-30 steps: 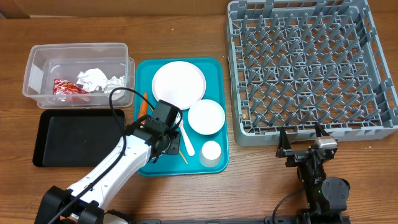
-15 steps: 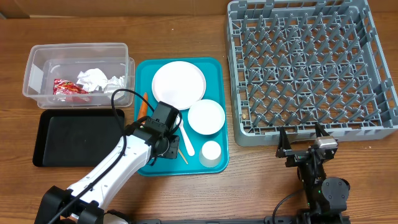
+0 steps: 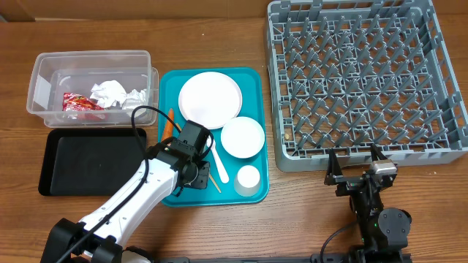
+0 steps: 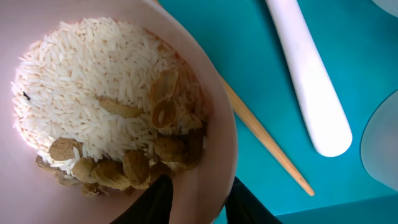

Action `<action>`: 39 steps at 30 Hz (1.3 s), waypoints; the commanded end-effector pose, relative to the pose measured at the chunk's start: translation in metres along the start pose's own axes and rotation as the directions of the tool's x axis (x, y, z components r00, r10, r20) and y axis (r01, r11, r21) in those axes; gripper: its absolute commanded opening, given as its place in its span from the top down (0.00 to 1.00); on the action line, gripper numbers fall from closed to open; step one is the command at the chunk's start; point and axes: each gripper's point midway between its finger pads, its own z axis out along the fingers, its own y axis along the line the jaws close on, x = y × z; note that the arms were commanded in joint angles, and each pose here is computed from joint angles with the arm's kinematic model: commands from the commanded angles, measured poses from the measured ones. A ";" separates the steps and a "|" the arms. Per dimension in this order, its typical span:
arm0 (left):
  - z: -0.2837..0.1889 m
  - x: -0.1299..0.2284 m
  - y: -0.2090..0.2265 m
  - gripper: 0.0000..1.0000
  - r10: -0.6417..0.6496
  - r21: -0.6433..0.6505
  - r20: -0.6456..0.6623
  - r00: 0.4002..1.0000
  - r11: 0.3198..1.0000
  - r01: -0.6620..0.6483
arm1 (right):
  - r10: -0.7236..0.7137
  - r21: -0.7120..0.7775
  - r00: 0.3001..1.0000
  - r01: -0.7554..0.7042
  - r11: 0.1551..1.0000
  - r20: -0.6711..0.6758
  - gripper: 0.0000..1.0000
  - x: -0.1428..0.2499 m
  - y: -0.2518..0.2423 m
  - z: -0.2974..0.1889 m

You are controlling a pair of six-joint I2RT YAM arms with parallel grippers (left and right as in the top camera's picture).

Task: Sort waste into correct bins and load items into the dishwasher
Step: 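Lower the left gripper onto the rim of the pink rice bowl, then close the left gripper on the bowl rim and lift it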

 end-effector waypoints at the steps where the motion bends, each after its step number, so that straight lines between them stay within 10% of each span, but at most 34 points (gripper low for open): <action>1: 0.002 0.004 0.003 0.65 0.021 -0.015 -0.009 1.000 1.000 -0.021 | -0.004 0.003 1.000 0.004 1.000 0.007 0.00 0.001 -0.001 0.000; 7: 0.002 0.006 0.004 0.88 0.022 -0.019 -0.019 1.000 1.000 -0.023 | -0.004 0.003 1.000 0.004 1.000 0.007 0.00 0.001 -0.001 0.000; 17: 0.002 0.006 0.004 0.80 0.022 -0.019 -0.016 1.000 1.000 -0.022 | -0.004 0.003 1.000 0.004 1.000 0.007 0.00 0.001 -0.001 0.000; 24: 0.002 0.004 0.008 0.96 0.022 -0.044 -0.009 1.000 0.999 -0.023 | -0.004 0.003 1.000 0.004 1.000 0.007 0.00 0.001 -0.001 0.000; 39: -0.003 -0.006 0.007 0.96 0.105 -0.048 0.014 0.994 0.993 -0.104 | -0.004 0.003 1.000 0.004 1.000 0.007 0.00 0.001 -0.001 0.000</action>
